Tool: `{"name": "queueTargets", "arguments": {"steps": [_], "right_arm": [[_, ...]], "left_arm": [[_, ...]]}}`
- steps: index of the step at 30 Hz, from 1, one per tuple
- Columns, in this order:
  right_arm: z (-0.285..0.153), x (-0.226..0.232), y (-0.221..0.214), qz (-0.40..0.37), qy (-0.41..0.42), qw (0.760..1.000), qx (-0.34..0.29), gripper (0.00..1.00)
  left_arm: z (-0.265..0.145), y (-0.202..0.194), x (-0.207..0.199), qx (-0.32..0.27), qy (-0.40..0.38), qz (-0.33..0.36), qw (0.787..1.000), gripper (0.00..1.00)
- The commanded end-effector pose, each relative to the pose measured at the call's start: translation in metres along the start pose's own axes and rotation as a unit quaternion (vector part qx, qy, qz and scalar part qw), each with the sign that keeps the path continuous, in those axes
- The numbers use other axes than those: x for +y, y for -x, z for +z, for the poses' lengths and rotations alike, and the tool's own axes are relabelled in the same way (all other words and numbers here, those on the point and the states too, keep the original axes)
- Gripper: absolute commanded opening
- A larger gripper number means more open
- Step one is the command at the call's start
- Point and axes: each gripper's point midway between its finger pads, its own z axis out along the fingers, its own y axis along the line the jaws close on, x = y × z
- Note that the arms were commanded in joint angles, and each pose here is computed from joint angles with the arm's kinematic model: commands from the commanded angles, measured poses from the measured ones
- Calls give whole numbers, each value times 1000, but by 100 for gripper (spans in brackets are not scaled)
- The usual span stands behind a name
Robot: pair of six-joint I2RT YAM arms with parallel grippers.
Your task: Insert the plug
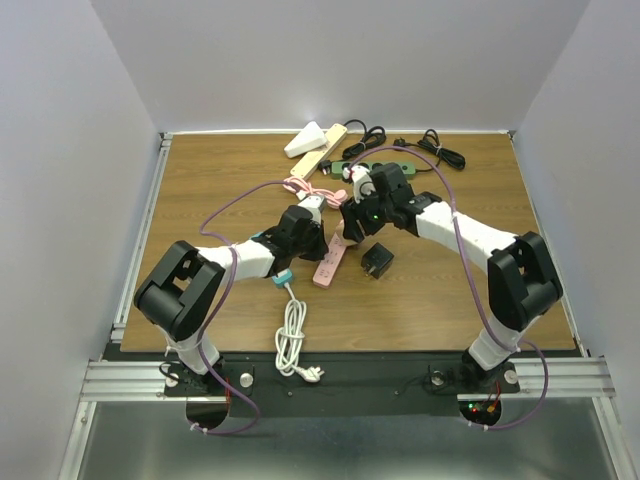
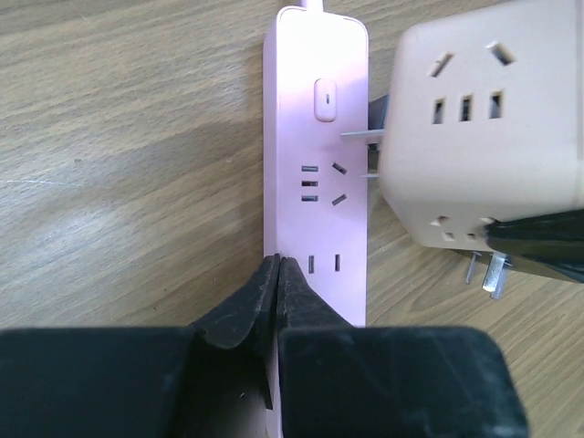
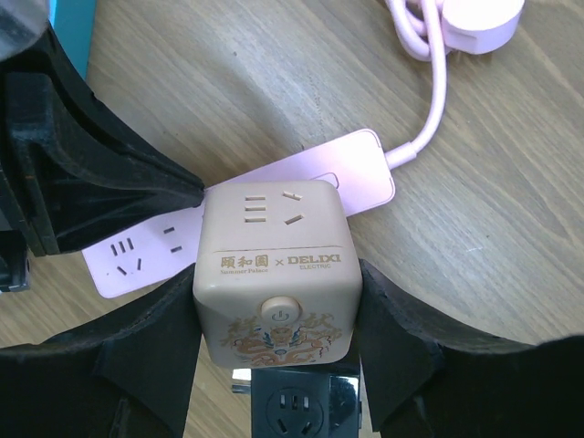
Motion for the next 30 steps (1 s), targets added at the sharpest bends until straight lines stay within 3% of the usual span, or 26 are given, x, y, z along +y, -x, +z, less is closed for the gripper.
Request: {"name": "queueTargets", "arguments": {"steps": [1,14,30], "right_arm": [[-2,3,21,-24,15,1000,-13,0],[3,7,11,-50,7,998,36,0],[9,12,13,-70,3,996,45,0]], "left_arm": [[2,-47,17,65,25,2,998,10],[3,-43,13,63,14,8,998,10],[1,-36,10,58,12,14,998,6]]}}
